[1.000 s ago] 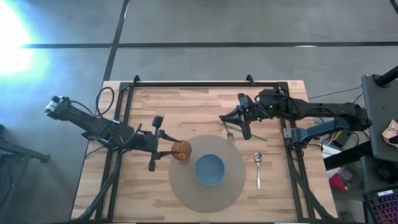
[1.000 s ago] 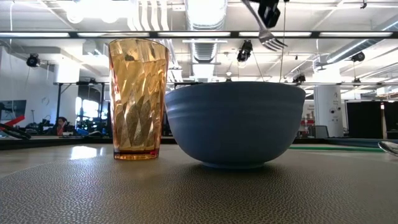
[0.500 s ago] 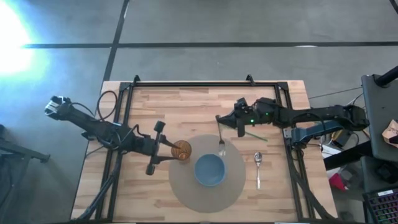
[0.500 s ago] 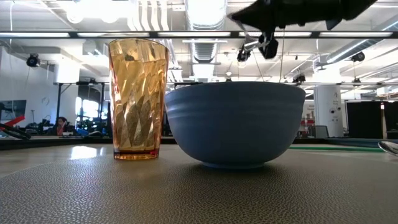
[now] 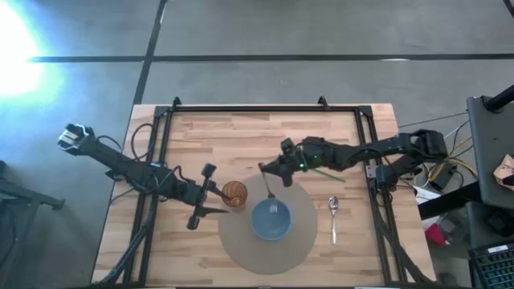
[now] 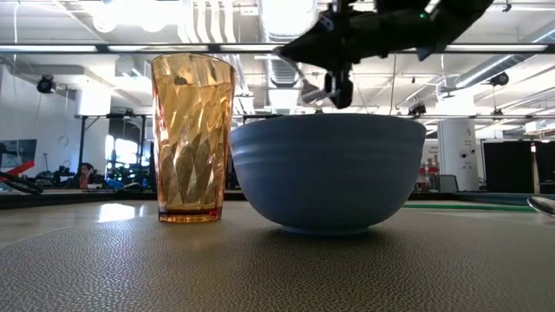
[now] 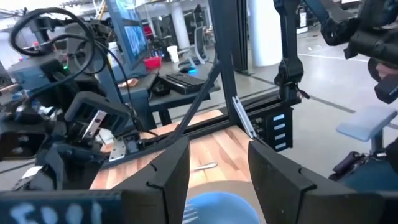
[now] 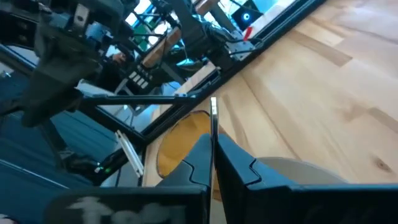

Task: Pick & Place Utensil
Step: Put the fork into the bowl on the place mat

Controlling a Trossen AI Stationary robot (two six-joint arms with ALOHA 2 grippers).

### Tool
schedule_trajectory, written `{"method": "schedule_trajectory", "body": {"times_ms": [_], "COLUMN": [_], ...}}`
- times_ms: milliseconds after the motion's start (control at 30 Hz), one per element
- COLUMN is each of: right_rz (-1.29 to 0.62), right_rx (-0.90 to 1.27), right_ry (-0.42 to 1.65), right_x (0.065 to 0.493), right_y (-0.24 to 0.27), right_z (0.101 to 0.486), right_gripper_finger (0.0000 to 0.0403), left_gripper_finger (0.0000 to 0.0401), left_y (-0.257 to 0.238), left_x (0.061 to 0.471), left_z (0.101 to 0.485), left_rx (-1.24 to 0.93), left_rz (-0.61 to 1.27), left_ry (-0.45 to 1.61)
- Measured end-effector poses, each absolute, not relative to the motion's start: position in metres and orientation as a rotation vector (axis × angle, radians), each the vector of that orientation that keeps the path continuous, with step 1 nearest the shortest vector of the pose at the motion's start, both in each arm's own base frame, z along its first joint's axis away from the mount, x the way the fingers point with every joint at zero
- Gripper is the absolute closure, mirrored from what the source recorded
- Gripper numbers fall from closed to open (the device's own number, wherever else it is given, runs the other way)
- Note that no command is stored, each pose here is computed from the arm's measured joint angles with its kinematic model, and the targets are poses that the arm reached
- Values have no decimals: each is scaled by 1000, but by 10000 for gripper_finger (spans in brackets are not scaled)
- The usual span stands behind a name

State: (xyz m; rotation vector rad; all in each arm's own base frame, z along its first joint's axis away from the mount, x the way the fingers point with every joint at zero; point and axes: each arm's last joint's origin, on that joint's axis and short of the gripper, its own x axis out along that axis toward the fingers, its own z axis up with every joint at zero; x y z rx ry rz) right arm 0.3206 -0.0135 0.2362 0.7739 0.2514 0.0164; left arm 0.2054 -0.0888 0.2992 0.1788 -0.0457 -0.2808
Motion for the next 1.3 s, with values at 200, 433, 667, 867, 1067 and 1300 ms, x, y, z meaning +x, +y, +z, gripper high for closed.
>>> {"method": "schedule_trajectory", "body": {"times_ms": [200,433,667,867,1067,1300], "right_rz": [-4,4,-5,-8,-2,-7], "right_rx": [813,831,796,726,678,660], "right_ry": [303,341,323,332,330,352], "right_x": [333,338,342,342,342,344], "right_y": [-14,-3,9,17,24,31], "right_z": [222,209,206,201,201,193], "right_gripper_finger": [394,394,394,394,394,394], "left_gripper_finger": [234,234,234,234,234,234], "left_y": [-89,-89,-90,-90,-90,-89], "left_x": [205,204,204,204,204,204], "left_z": [292,293,293,292,292,292], "left_rx": [175,179,180,181,183,183], "left_rz": [-287,-306,-308,-308,-308,-308], "left_ry": [-35,-45,-43,-42,-41,-41]}}
